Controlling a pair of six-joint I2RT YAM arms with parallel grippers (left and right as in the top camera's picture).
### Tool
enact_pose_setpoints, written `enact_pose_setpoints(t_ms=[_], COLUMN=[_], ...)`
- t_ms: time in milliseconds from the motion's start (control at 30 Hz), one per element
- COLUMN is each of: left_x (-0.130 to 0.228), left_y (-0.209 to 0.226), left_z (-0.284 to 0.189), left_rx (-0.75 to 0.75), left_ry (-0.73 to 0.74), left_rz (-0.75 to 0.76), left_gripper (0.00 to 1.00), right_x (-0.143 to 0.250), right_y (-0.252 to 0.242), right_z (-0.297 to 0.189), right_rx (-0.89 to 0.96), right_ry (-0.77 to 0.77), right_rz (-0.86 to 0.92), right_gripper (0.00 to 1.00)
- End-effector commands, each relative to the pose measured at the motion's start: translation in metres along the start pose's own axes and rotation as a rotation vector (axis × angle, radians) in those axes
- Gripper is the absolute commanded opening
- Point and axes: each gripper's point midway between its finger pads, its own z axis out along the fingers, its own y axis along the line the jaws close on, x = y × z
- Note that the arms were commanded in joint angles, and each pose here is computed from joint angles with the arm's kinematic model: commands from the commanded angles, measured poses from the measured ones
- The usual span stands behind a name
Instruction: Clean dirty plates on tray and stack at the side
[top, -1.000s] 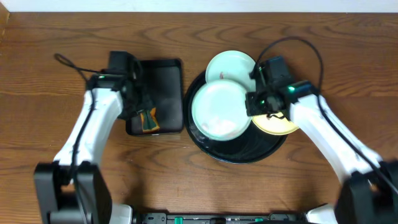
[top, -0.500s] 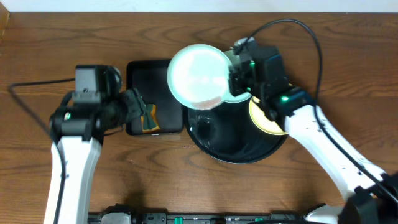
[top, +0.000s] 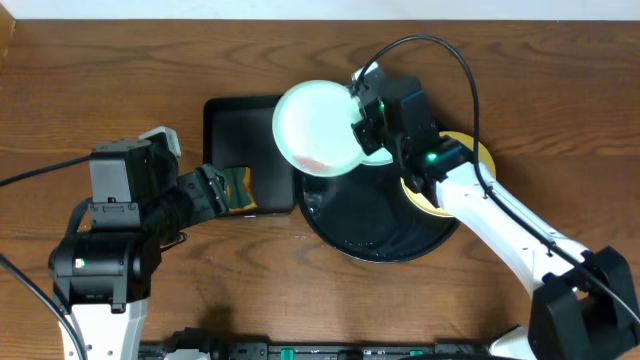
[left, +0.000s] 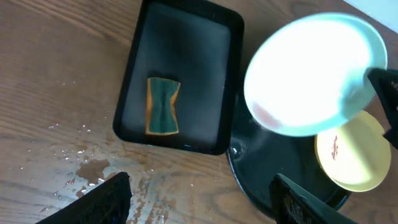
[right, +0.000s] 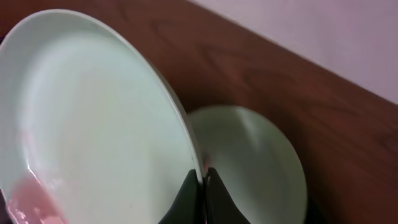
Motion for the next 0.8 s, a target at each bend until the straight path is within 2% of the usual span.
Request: enact_pose_setpoints(t_ms=[0, 567, 767], left_x=[-0.008, -0.008, -0.008], left_y=[0.000, 0.003, 0.004], left_z=[-0.006, 0.006, 0.007], left_rx=[-0.012, -0.031, -0.034], left_ry=[-0.029, 0.012, 0.017], left_rz=[0.013, 0.006, 0.005], left_gripper=[0.72, 0.73, 0.73], right_x=[-0.015, -0.005, -0.011], right_y=[0.000, -0.031, -0.020], right_z=[-0.027, -0.116, -0.136], right_rx=[0.061, 0.700, 0.807], right_ry=[-0.025, 0.078, 0.048], right_rz=[-0.064, -0.191, -0.242], right_gripper=[0.01, 0.01, 0.01])
